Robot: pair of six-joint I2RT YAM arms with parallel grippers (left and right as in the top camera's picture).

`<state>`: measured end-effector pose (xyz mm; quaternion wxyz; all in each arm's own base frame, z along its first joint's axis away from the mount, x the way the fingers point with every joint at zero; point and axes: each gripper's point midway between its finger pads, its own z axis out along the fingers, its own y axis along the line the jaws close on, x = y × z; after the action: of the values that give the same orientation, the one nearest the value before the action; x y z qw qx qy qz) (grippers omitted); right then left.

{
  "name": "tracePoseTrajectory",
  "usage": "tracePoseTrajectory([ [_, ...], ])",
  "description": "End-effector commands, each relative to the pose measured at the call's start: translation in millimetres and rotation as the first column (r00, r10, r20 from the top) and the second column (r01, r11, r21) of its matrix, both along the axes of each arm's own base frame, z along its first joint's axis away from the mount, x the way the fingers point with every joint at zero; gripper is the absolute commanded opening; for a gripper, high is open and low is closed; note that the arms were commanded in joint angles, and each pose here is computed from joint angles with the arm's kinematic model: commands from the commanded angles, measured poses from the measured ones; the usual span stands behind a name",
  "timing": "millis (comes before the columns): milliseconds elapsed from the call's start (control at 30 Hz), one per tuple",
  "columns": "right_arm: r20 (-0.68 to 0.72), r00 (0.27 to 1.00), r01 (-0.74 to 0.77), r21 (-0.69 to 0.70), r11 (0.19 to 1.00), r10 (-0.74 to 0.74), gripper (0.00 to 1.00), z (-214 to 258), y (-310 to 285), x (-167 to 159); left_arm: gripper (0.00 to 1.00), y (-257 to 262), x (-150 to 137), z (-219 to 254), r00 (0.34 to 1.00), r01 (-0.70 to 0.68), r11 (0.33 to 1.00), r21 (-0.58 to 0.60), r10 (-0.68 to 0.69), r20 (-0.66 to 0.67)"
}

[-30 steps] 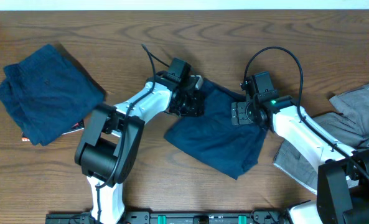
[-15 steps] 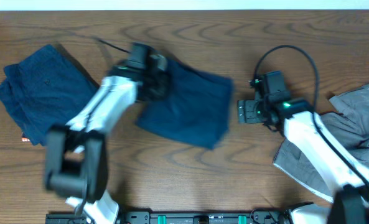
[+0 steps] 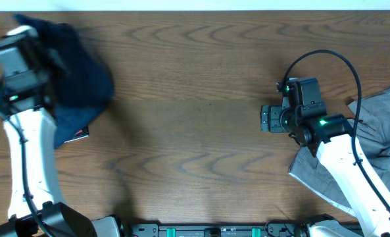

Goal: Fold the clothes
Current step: 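Carry the folded navy shorts left with the left gripper onto the pile, then release the navy shorts and pull the left gripper back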

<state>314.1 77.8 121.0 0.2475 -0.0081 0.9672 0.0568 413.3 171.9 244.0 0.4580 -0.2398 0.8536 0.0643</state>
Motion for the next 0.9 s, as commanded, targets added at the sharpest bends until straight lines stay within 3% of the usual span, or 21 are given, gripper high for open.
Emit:
tracePoseTrajectory([
  [0,0.010,1.000,0.002,0.021,1.000,-0.002,0.88,6,3,1,0.07,36,-10,5,0.996,-0.089,0.995,0.042,0.088,0.010],
  [167,0.007,1.000,0.001,0.020,1.000,-0.001,0.88,6,3,1,0.07,58,-19,-19,0.987,-0.152,0.988,0.003,0.152,-0.044],
  [233,0.005,1.000,0.001,0.019,1.000,-0.001,0.88,6,3,0,0.13,64,-22,-29,0.984,-0.167,0.986,-0.007,0.166,-0.069],
  [267,0.004,1.000,0.002,0.019,1.000,-0.002,0.88,6,3,0,0.26,66,-24,-33,0.982,-0.173,0.985,-0.011,0.172,-0.083],
  [300,0.005,1.000,0.001,0.019,1.000,-0.001,0.88,6,3,0,0.46,68,-27,-36,0.979,-0.180,0.983,-0.016,0.178,-0.096],
  [333,0.005,1.000,0.002,0.019,1.000,-0.002,0.88,6,3,0,0.74,70,-30,-39,0.977,-0.186,0.982,-0.019,0.183,-0.105],
  [367,0.004,1.000,0.001,0.019,1.000,-0.001,0.89,6,3,0,0.93,71,-32,-41,0.975,-0.192,0.981,-0.023,0.188,-0.115],
  [400,0.004,1.000,0.002,0.019,1.000,-0.002,0.90,6,3,0,0.98,74,-35,-42,0.973,-0.200,0.980,-0.025,0.195,-0.119],
  [600,0.007,1.000,0.005,0.020,1.000,-0.005,0.93,6,2,1,0.98,76,-36,-41,0.970,-0.229,0.971,-0.066,0.222,-0.101],
  [767,0.010,1.000,0.006,0.022,1.000,-0.006,0.94,6,2,2,0.98,24,-8,-39,1.000,0.005,0.975,-0.224,-0.011,-0.027],
  [867,0.019,1.000,0.009,0.056,0.998,-0.010,0.97,8,7,5,0.98,-13,6,-39,0.993,0.108,0.962,-0.251,-0.116,-0.017],
])
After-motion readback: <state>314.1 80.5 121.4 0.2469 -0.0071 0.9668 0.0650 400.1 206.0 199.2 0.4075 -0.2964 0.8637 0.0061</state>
